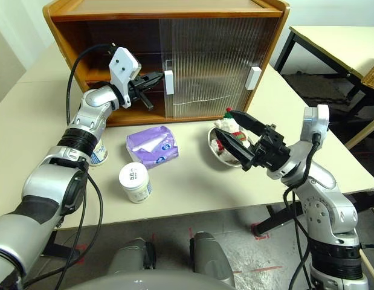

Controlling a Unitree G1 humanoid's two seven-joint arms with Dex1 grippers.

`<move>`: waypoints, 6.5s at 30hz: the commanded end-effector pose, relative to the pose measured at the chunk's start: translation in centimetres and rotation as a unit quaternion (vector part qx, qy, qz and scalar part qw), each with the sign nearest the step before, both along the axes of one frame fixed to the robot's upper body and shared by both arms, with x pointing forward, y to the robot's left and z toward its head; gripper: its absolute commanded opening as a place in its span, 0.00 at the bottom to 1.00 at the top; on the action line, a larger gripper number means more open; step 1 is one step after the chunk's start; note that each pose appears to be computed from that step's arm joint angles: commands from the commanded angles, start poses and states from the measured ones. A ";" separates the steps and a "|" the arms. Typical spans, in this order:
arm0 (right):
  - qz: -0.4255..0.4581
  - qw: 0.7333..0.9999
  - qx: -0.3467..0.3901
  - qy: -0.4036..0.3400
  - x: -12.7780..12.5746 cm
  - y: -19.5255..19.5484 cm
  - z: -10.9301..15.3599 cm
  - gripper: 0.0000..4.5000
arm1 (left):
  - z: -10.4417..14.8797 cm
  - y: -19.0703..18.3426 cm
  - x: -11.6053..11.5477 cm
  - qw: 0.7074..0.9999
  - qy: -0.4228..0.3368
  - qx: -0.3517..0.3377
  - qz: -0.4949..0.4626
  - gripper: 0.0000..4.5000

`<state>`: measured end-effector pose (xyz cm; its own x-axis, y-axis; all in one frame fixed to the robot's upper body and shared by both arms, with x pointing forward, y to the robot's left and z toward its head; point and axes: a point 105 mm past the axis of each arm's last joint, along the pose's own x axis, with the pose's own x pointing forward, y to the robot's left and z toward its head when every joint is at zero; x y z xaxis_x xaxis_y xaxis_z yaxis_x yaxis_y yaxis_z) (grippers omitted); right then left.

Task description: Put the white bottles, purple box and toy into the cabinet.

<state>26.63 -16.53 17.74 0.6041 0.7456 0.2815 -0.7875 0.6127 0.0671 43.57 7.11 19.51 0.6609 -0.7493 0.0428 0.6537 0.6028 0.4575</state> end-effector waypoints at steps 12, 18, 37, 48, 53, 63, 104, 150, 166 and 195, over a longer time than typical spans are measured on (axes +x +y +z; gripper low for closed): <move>0.010 1.000 -0.003 -0.013 0.2 0.3 0.4 1.00 | 3.9 1.5 -1.6 0.995 -0.027 -0.079 -0.055 0.01; 0.037 0.999 -0.008 -0.008 1.2 0.7 0.2 1.00 | 5.4 5.8 -5.4 0.992 -0.017 -0.084 -0.096 0.37; 0.104 0.994 -0.029 0.005 2.8 1.6 -0.6 1.00 | -2.0 19.6 -14.2 0.981 0.165 -0.050 0.084 0.99; 0.098 0.995 -0.031 0.002 2.6 1.5 -0.5 1.00 | -9.3 18.3 -13.8 0.972 0.210 -0.017 0.102 0.99; 0.099 0.994 -0.042 0.002 2.4 1.8 -0.6 1.00 | -11.2 18.2 -13.3 0.972 0.210 0.008 0.108 0.99; 0.094 0.995 -0.043 0.001 2.2 1.8 -0.5 1.00 | -12.8 16.7 -12.2 0.972 0.215 0.006 0.090 0.99; 0.093 0.995 -0.036 -0.003 1.9 2.5 -0.2 1.00 | -11.1 12.7 -6.9 0.972 0.207 -0.033 0.108 0.69; 0.044 0.998 -0.049 -0.014 2.5 9.5 -1.9 1.00 | -9.3 8.1 1.7 0.945 0.180 -0.057 0.268 0.69; 0.038 0.998 -0.050 0.001 1.8 9.2 -2.1 1.00 | -9.7 6.4 2.4 0.938 0.205 -0.065 0.270 0.69; 0.061 0.996 -0.056 0.022 1.6 9.7 -3.0 1.00 | -11.2 5.6 1.7 0.934 0.241 -0.082 0.251 1.00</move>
<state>28.19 -7.07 14.85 0.5337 0.8292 0.1662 -0.8435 0.5360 0.0346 45.52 12.91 8.74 0.9055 -0.3379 -0.2567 0.3672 0.9271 0.0751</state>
